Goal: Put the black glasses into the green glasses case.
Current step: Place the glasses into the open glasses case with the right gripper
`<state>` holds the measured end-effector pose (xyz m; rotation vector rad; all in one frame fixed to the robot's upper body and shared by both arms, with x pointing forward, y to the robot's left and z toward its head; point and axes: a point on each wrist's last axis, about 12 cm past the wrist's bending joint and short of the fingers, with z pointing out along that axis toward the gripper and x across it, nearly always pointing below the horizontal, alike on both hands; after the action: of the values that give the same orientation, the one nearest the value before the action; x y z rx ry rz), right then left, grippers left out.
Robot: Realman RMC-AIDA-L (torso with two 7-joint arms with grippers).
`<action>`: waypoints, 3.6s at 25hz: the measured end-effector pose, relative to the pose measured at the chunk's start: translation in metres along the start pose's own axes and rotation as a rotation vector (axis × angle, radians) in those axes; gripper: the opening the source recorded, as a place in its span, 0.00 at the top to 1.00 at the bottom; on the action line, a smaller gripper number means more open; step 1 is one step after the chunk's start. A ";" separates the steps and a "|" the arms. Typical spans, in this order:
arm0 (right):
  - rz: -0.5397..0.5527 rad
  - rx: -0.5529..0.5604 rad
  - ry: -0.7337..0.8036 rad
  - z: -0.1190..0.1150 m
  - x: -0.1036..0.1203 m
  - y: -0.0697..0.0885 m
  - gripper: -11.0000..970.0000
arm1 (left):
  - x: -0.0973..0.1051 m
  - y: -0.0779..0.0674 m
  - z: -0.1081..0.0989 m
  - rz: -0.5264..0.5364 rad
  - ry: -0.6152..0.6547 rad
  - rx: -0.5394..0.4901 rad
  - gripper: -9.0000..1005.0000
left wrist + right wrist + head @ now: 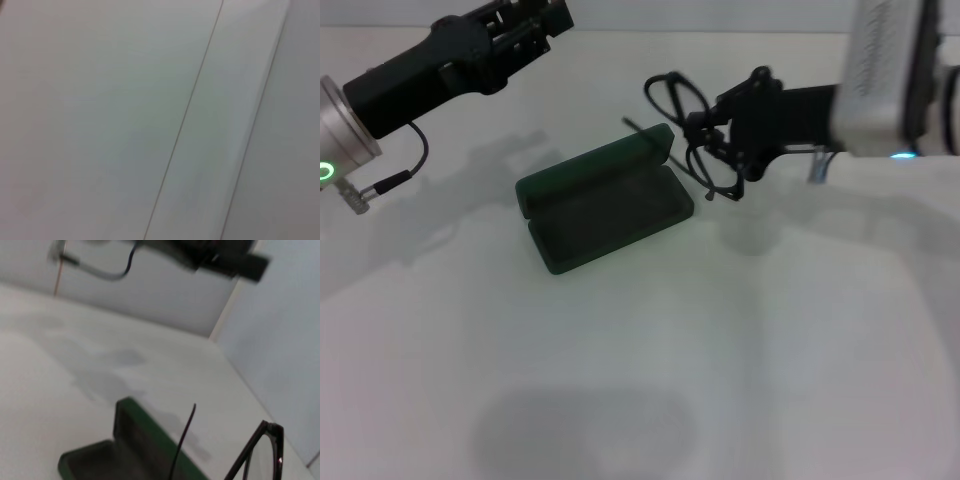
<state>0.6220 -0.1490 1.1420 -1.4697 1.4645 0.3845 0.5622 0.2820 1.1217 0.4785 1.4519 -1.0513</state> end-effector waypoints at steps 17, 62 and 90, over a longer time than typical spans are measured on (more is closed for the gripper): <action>-0.310 0.075 0.079 0.045 -0.022 0.051 0.89 | 0.002 -0.002 0.004 0.021 0.004 0.012 0.53; -0.757 0.201 0.160 0.066 -0.017 0.102 0.87 | 0.001 -0.003 0.014 0.016 0.009 0.037 0.53; -0.618 0.200 0.133 0.064 -0.020 0.102 0.77 | 0.005 -0.004 0.027 0.016 0.009 0.044 0.53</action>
<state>0.5527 -0.0647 1.0863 -1.7109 1.0361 -0.2354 0.5730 0.2565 1.1223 0.5262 1.4335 -1.0720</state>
